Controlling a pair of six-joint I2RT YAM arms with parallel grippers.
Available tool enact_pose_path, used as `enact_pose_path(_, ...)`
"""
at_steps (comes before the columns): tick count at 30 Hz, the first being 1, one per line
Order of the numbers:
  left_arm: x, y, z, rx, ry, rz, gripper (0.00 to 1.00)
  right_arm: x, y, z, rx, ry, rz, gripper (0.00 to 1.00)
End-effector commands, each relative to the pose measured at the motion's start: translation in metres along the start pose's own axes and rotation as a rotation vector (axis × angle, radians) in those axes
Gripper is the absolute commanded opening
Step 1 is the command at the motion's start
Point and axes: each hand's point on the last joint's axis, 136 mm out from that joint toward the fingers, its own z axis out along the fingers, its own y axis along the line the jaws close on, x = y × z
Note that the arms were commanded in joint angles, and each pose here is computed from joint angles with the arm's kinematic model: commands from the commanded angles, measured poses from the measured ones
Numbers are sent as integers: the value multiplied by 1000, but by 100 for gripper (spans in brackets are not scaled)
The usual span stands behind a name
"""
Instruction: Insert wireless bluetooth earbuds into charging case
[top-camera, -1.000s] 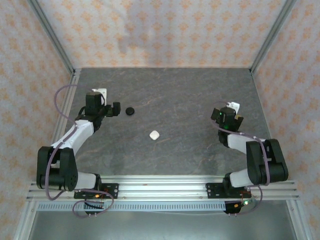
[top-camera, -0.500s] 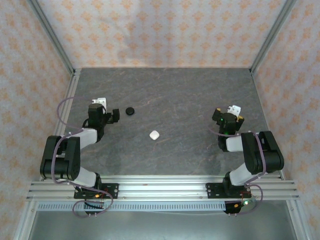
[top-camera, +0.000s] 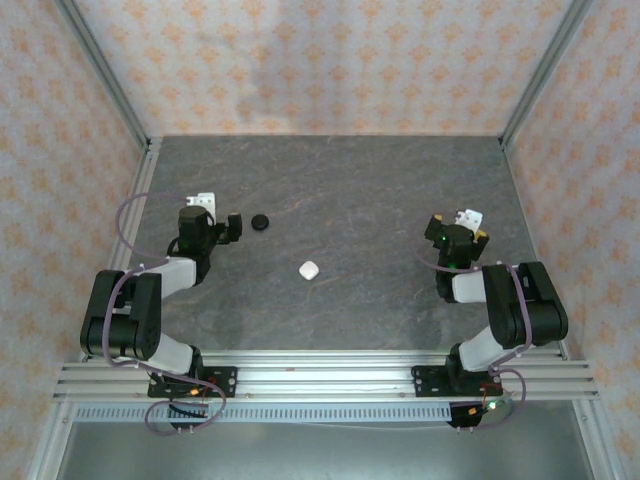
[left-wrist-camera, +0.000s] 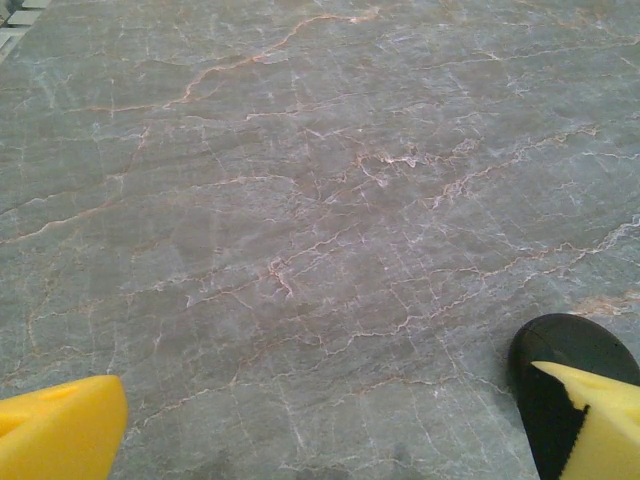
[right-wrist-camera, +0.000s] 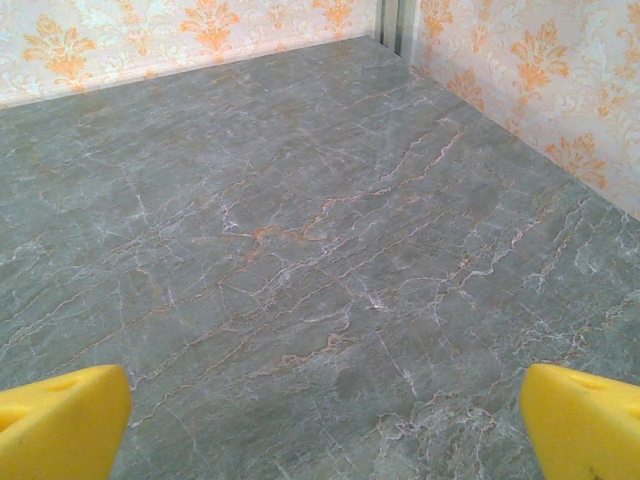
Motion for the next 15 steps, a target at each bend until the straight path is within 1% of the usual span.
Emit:
enact_pose_path(1, -5, 3, 1, -23, -28, 16, 100, -9, 0, 3, 5, -31, 11, 99)
enact_pose_path(15, -5, 3, 0, -30, -31, 21, 100, -9, 1, 3, 5, -29, 10, 99)
